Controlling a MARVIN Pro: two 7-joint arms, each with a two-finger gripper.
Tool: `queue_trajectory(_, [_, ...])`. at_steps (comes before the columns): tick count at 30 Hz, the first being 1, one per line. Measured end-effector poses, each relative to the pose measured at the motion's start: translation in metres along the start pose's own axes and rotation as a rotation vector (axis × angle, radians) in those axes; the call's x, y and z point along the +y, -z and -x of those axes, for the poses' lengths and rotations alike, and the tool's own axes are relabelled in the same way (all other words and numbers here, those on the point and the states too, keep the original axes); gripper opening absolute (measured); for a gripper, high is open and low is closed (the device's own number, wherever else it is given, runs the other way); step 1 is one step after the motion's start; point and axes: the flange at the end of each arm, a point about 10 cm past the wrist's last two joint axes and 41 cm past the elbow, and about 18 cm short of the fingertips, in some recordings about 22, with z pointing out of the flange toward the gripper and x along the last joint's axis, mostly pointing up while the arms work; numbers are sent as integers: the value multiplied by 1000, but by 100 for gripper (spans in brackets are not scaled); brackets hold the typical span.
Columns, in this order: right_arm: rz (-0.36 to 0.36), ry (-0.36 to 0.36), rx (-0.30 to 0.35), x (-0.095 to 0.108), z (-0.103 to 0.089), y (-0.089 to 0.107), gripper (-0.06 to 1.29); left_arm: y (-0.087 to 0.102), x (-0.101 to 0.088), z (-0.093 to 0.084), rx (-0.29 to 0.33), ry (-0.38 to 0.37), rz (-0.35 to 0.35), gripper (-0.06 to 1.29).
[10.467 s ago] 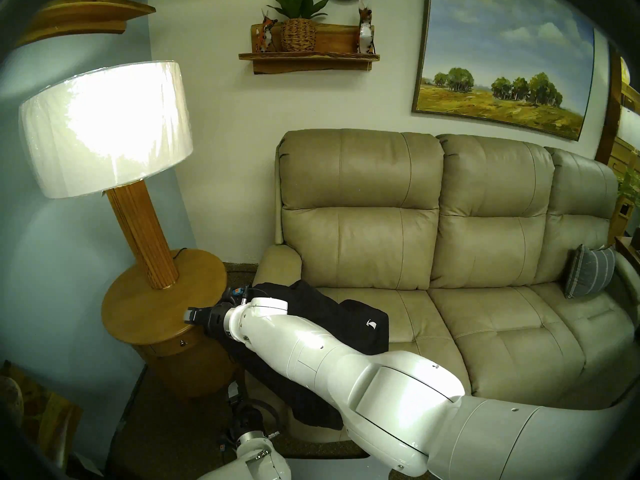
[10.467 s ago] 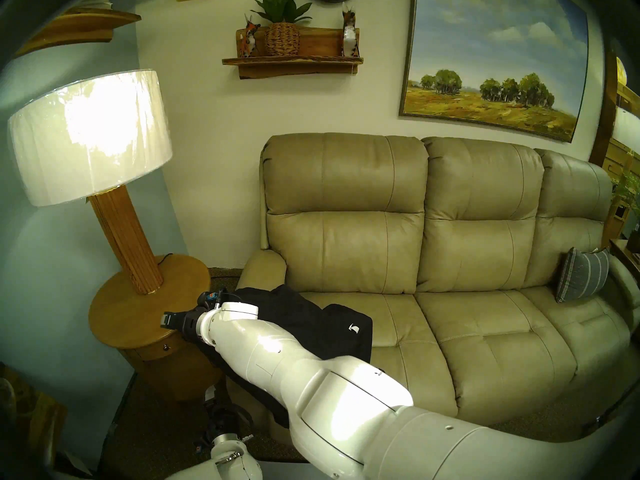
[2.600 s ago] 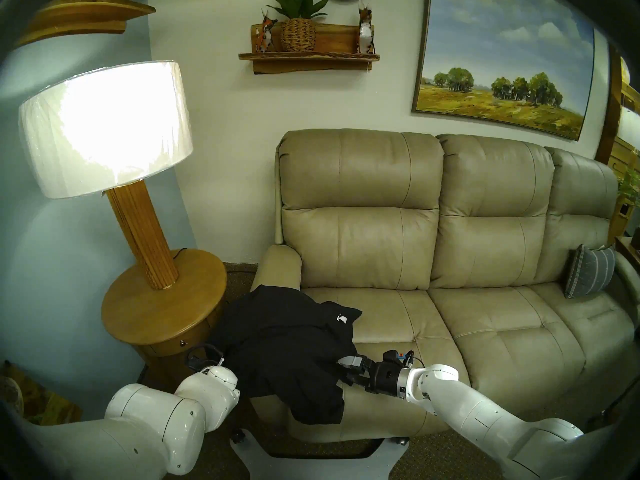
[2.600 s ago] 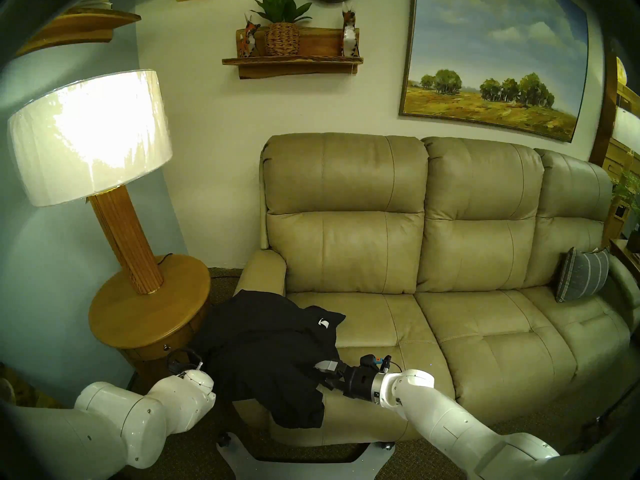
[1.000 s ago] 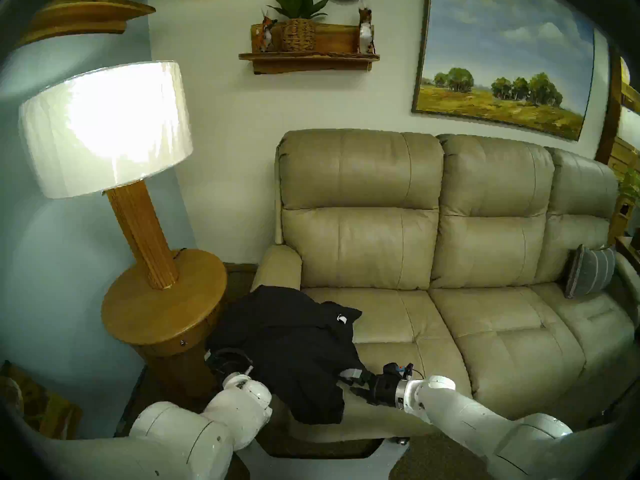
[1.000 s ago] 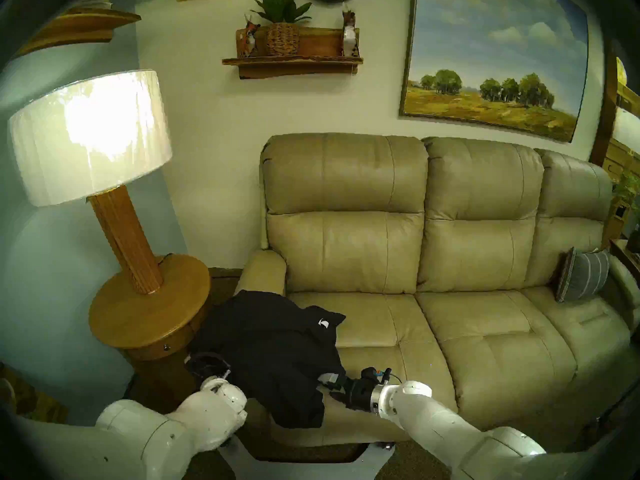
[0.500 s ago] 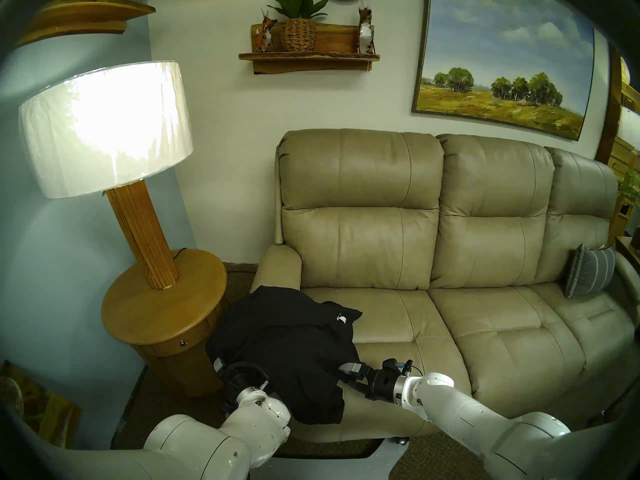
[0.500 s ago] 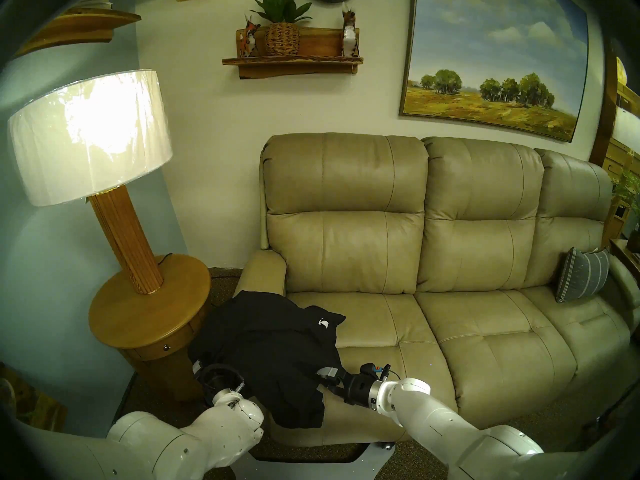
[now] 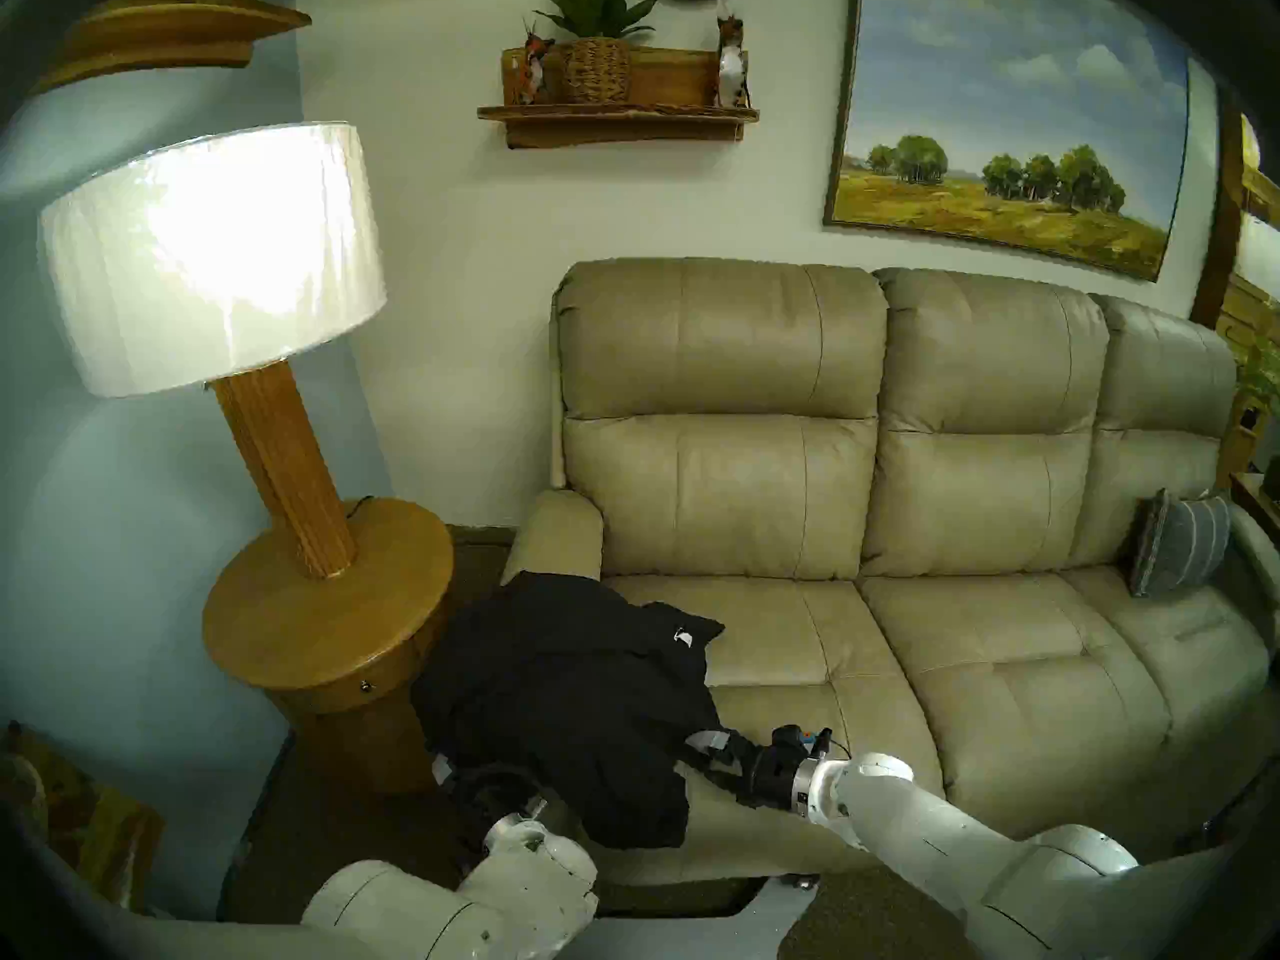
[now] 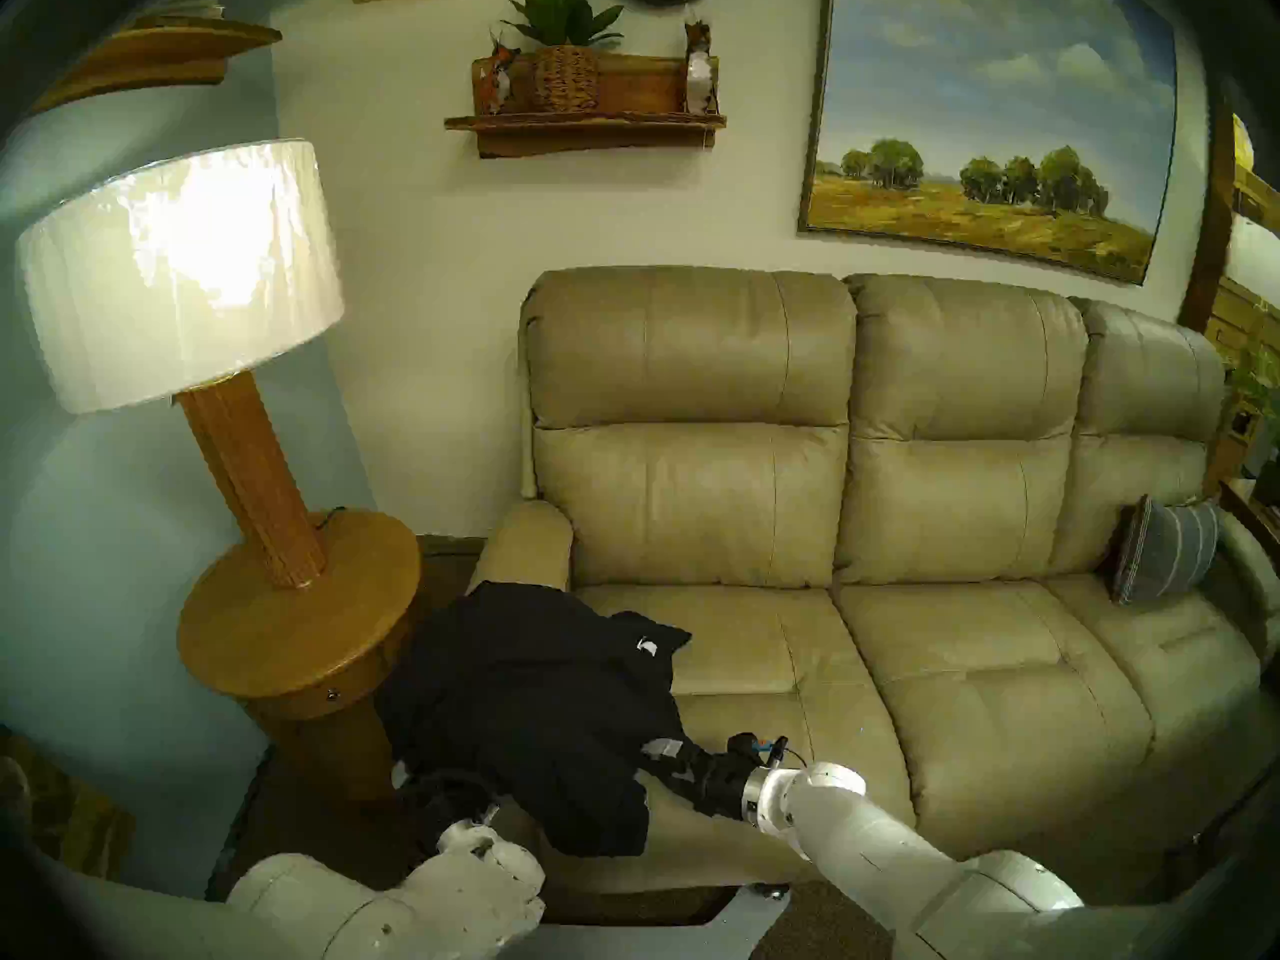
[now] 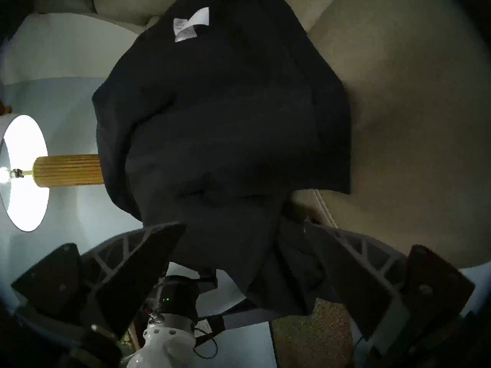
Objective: Drape jacket on sofa arm
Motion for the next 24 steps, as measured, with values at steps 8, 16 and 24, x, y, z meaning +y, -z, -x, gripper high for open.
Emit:
queue_trajectory(8, [16,-22,1,8,5,1,123,4,1,-1,-12,28,30,117])
queue_trajectory(16, [31,-38,11,14,5,4,123,7,2,-1,-24,23,58,117])
queue_trajectory(24, [24,-42,11,11,6,-1,123,10,1,-6,-36,-1,68,117])
